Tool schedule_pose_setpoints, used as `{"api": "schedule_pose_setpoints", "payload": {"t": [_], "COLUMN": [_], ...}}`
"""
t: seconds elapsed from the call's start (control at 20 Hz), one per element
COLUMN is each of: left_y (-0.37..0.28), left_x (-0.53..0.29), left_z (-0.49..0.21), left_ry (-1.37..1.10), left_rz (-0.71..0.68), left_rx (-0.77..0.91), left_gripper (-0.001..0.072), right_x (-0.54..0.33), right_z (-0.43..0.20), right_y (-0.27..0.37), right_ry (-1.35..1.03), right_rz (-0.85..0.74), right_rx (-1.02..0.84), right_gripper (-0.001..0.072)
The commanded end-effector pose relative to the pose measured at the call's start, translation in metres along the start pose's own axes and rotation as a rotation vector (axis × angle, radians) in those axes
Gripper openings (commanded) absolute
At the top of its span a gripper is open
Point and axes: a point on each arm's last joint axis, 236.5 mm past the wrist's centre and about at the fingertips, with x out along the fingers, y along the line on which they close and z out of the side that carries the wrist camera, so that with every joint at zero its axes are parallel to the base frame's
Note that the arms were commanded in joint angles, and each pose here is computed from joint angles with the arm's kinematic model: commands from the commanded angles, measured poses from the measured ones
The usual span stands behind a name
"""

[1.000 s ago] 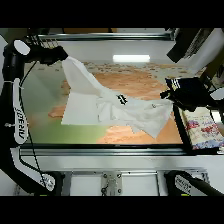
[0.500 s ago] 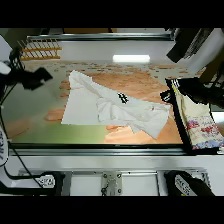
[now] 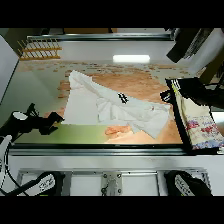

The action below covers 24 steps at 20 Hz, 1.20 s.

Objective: Fold the clothes and pants, and hang the long-sleeved shirts on hangers.

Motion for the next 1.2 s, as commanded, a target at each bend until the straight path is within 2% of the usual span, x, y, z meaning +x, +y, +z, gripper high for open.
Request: {"api": "schedule_pose_setpoints", "payload": {"t": [0.0,0.15,0.25,0.3,0.35,0.4,0.45,0.5,0.85,1.0,1.15], "left_y": [-0.009,-0.036,-0.055,-0.063,-0.071,-0.077,-0.082,-0.087,-0.082,-0.075,-0.074], "left_x": [0.025,0.038,0.039,0.037,0.035,0.030,0.027,0.023,0.003,0.007,0.008], "left_z": [-0.011,0.002,0.018,0.027,0.033,0.041,0.046,0.050,0.055,0.050,0.049], "left_ry": [0.008,-0.007,-0.054,-0.080,-0.099,-0.122,-0.134,-0.140,-0.092,-0.078,-0.073], "left_rz": [-0.023,-0.028,-0.045,-0.056,-0.066,-0.073,-0.081,-0.089,-0.094,-0.085,-0.086], "left_rx": [-0.032,0.031,0.012,0.010,0.021,0.036,0.048,0.063,0.169,0.163,0.160], "left_gripper": [0.0618,0.0617,0.0616,0.0591,0.0357,0.0157,0.0033,0.0009,0.0008,0.0008,0.0008], "right_x": [-0.001,-0.001,-0.001,-0.001,0.000,0.002,0.005,0.008,0.043,0.071,0.110], "right_z": [-0.001,-0.001,-0.003,-0.005,-0.007,-0.010,-0.015,-0.023,-0.150,-0.183,-0.189], "right_y": [0.001,0.001,0.001,0.001,0.000,-0.003,-0.007,-0.013,-0.127,-0.135,-0.114], "right_ry": [0.004,0.004,0.009,0.018,0.025,0.033,0.047,0.069,0.399,0.517,0.526], "right_rz": [0.003,0.003,0.003,0.003,0.001,-0.003,-0.012,-0.023,-0.173,-0.131,-0.021], "right_rx": [-0.003,-0.003,-0.003,-0.003,-0.001,0.003,0.006,0.017,0.310,0.329,0.366], "right_gripper": [0.0500,0.0500,0.0500,0.0500,0.0501,0.0508,0.0508,0.0508,0.0508,0.0508,0.0507]}}
